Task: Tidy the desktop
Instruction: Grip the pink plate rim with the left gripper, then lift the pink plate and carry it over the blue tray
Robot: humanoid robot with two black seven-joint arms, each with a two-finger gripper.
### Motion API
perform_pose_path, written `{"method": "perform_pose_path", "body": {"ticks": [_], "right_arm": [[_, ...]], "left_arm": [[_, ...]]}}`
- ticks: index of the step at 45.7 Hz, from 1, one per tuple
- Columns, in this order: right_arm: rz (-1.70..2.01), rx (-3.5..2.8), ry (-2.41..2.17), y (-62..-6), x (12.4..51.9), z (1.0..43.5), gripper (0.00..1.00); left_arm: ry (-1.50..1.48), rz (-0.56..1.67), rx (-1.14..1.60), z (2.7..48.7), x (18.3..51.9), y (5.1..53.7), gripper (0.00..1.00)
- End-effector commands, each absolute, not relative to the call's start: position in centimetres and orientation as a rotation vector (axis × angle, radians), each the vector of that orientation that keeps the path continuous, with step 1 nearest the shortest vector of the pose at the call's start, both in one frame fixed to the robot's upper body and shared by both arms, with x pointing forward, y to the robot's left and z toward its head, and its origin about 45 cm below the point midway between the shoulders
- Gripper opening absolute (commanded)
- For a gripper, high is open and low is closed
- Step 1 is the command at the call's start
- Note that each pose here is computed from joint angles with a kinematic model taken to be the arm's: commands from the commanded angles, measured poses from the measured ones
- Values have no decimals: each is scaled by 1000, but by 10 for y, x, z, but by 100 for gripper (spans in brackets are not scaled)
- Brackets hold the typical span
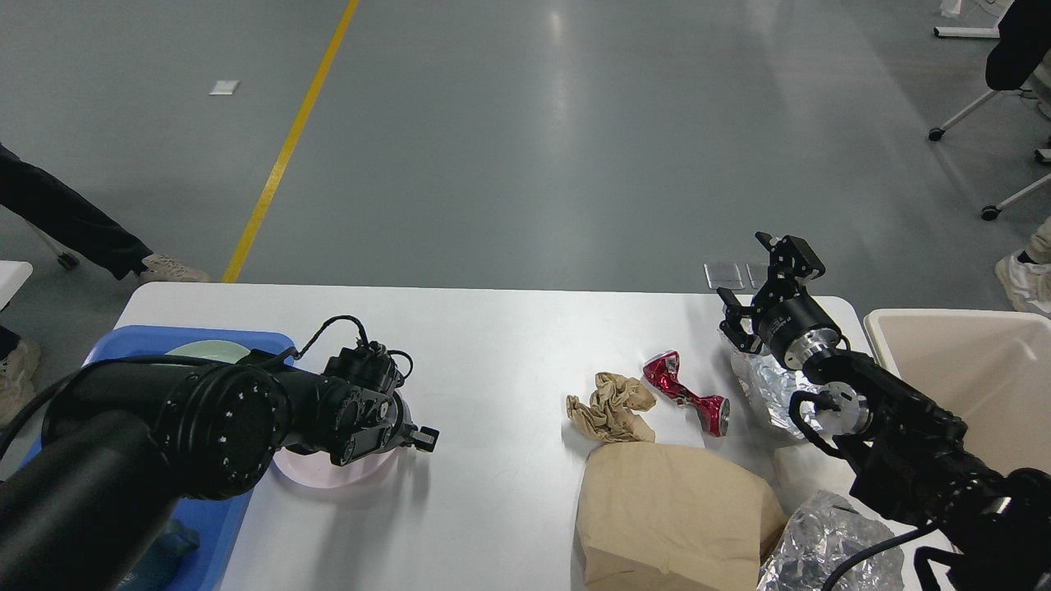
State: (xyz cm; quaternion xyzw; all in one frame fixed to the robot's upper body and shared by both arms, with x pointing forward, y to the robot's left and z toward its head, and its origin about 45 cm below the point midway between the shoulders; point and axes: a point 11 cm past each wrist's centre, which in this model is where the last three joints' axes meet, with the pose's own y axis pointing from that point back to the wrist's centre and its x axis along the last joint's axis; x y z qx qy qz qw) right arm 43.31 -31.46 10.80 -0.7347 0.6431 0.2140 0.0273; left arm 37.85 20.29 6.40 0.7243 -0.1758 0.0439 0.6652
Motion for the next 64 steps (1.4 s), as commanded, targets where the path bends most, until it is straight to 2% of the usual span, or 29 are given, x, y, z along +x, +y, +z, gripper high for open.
{"method": "perform_pose_path", "body": {"ticks": [1, 14, 26, 35, 42, 47, 58, 64], "right_arm": [[661, -2269, 1987, -315, 433, 108, 100], [661, -2269, 1987, -315, 433, 108, 100], [661, -2269, 1985, -314, 433, 108, 100], [661, -2269, 1987, -315, 433, 108, 100], [661, -2269, 1985, -314, 433, 108, 100], [661, -2269, 1985, -314, 433, 108, 100], [661, -2269, 1985, -314, 433, 108, 100], [661, -2269, 1985, -314, 433, 108, 100]], "left_arm": [[-309, 100, 1611, 74, 381, 196, 0], [-195, 43, 1581, 109, 392, 186, 0], [-18, -52, 1425, 185, 407, 163, 0], [-56, -15, 1419, 233, 426, 166, 0], [-70, 106, 1420, 272, 446, 201, 0], [-46, 168, 1461, 280, 450, 236, 0], [56, 318, 1563, 289, 445, 333, 0], [142, 398, 1595, 287, 430, 388, 1]]}}
